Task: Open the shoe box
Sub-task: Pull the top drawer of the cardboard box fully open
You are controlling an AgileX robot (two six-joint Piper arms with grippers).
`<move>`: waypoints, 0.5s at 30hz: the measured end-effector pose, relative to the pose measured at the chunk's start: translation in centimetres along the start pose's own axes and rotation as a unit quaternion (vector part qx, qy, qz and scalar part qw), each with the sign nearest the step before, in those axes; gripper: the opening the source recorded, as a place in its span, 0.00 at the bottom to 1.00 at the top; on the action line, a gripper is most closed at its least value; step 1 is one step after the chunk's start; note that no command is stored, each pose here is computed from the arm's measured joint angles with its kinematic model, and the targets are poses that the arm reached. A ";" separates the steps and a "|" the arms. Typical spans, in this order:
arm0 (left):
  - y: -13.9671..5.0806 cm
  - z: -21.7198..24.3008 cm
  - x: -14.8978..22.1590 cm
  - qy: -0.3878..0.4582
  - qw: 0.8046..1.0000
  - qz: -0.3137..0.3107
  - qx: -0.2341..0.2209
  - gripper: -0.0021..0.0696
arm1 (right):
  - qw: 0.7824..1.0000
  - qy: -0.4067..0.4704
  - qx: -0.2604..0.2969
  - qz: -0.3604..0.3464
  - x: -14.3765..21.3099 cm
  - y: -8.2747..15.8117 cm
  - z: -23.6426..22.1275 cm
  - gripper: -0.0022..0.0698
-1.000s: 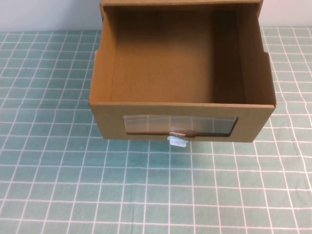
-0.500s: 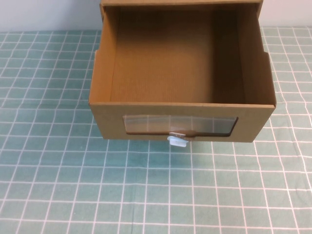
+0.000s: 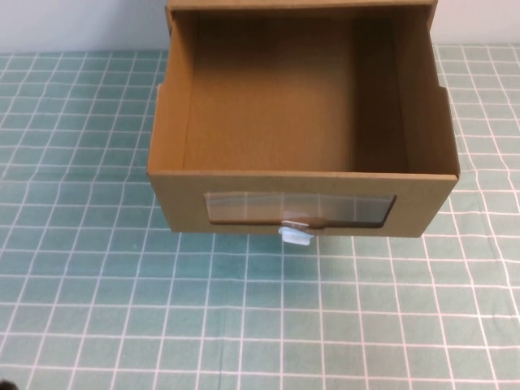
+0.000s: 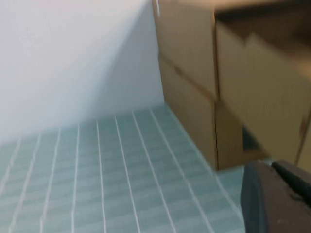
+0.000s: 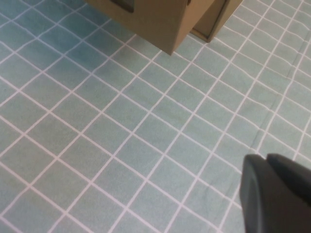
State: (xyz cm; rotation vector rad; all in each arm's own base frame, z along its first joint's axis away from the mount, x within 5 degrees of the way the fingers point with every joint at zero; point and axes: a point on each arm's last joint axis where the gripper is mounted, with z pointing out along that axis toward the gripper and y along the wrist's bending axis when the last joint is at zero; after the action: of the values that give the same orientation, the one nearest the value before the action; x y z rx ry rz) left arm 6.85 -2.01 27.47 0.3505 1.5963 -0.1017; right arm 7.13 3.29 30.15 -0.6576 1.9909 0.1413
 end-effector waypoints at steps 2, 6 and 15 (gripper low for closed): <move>-0.3 -0.2 1.9 0.009 1.000 0.000 0.001 0.02 | 1.000 0.000 0.000 0.000 0.0 0.0 0.0 0.01; -0.7 -0.6 4.8 0.012 1.000 0.002 0.001 0.02 | 1.000 0.000 0.000 0.000 0.0 0.0 0.0 0.01; -1.4 -1.0 9.2 0.060 0.998 0.017 0.012 0.02 | 1.000 0.000 0.000 0.000 0.0 0.0 0.0 0.01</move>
State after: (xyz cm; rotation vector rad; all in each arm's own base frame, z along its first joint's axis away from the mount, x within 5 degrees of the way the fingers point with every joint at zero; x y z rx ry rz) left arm 5.29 -1.61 18.25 0.4092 1.7083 -0.0749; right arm 7.13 3.29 30.15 -0.6576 1.9909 0.1413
